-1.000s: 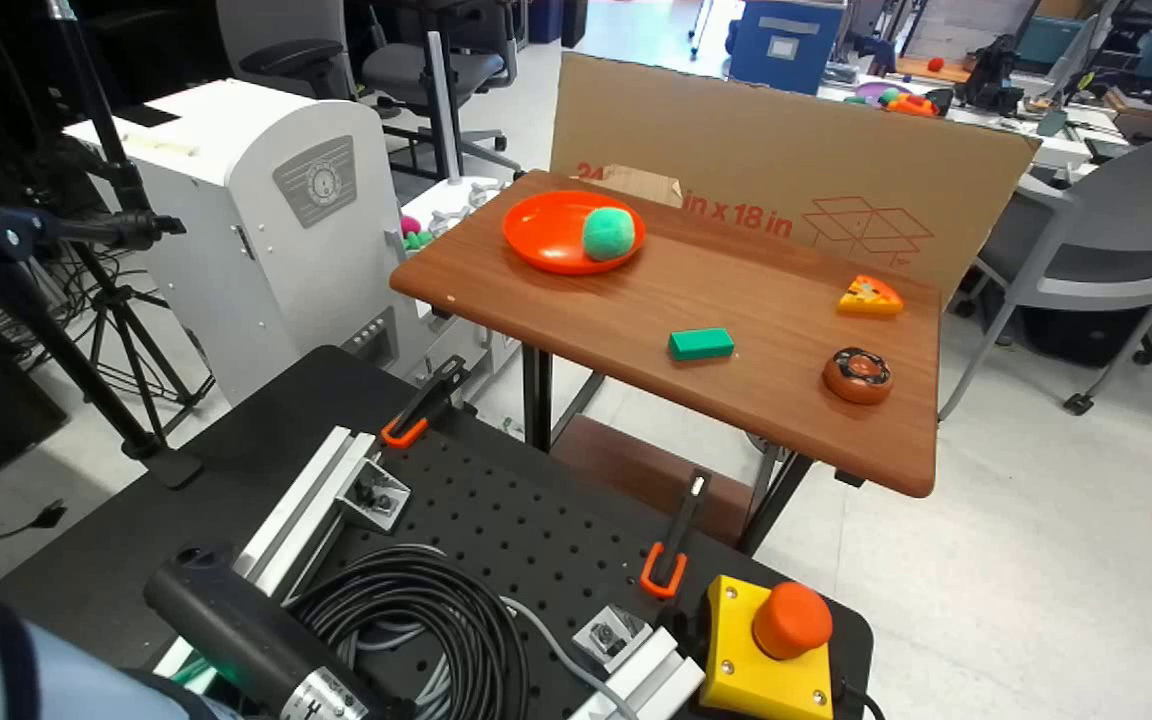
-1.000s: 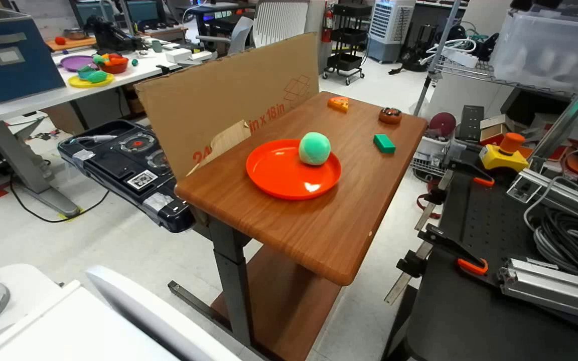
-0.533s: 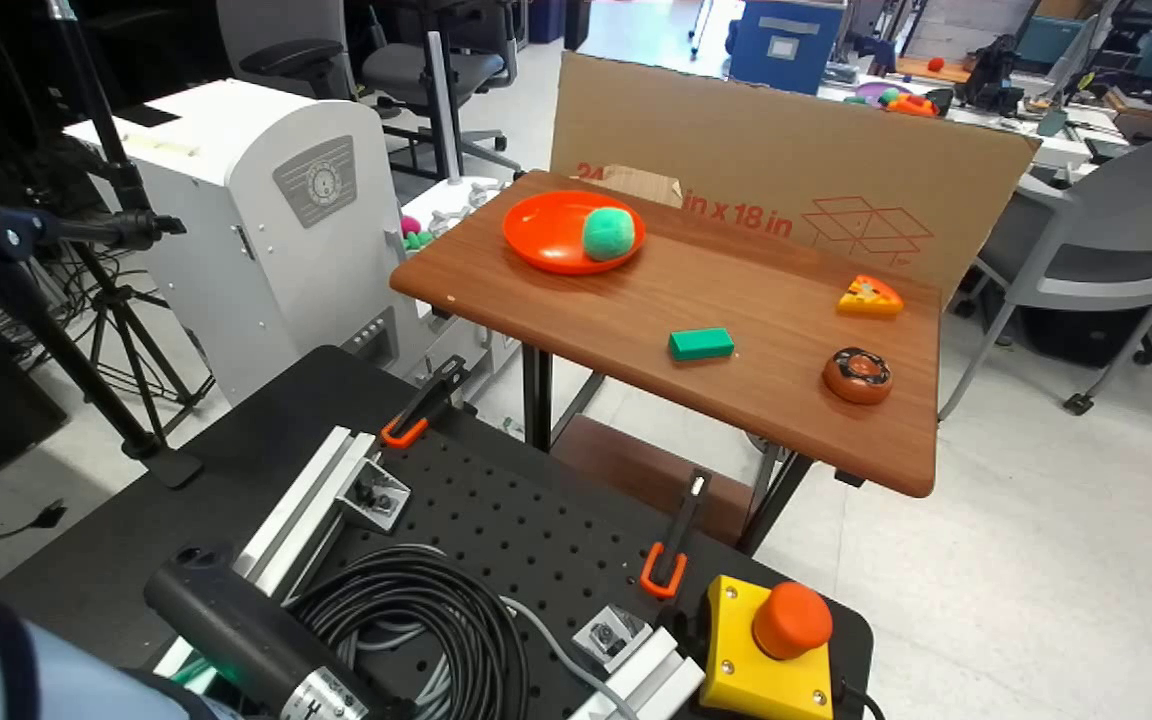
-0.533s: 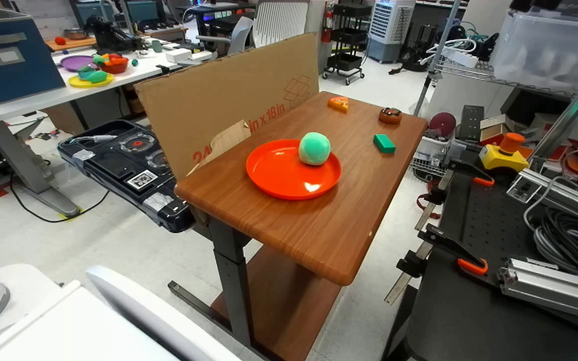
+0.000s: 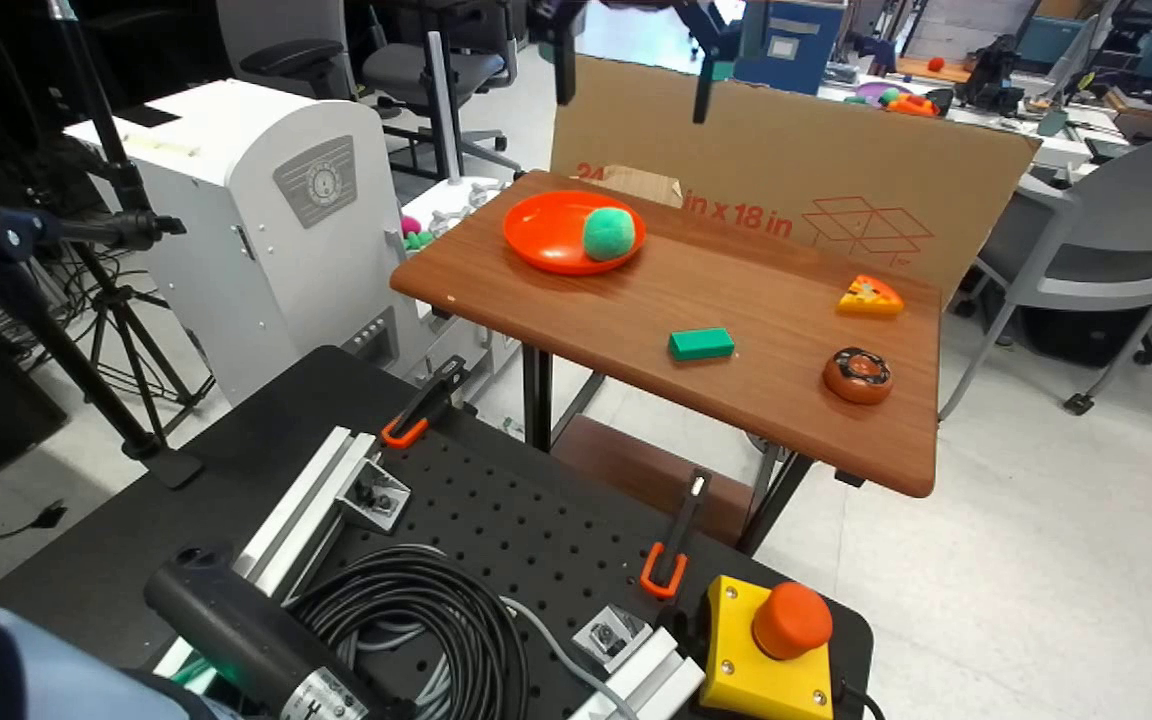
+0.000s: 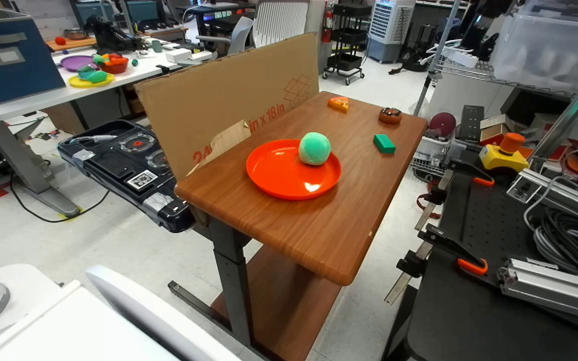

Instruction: Move the green block backward

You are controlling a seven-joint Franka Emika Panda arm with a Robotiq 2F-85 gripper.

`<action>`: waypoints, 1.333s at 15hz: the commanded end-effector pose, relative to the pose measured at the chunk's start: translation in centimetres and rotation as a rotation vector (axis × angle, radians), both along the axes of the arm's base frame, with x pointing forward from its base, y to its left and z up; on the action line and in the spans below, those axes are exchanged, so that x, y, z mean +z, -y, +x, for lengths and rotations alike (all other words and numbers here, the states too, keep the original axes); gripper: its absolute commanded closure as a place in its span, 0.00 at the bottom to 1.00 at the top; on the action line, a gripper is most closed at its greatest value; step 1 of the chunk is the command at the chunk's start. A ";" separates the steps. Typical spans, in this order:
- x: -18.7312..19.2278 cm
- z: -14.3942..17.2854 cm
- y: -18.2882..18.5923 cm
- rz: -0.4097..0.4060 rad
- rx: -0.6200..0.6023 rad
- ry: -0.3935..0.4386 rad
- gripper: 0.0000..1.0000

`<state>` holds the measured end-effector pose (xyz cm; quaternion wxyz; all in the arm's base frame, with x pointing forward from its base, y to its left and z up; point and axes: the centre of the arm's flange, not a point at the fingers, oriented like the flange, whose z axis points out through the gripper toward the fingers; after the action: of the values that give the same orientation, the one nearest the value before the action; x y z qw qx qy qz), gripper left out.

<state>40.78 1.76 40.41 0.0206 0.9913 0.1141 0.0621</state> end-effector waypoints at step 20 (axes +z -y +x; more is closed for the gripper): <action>-21.4 12.0 6.5 -0.194 0.273 -0.296 0.00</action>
<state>52.28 -4.40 20.61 0.0809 0.9691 0.2201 -0.0761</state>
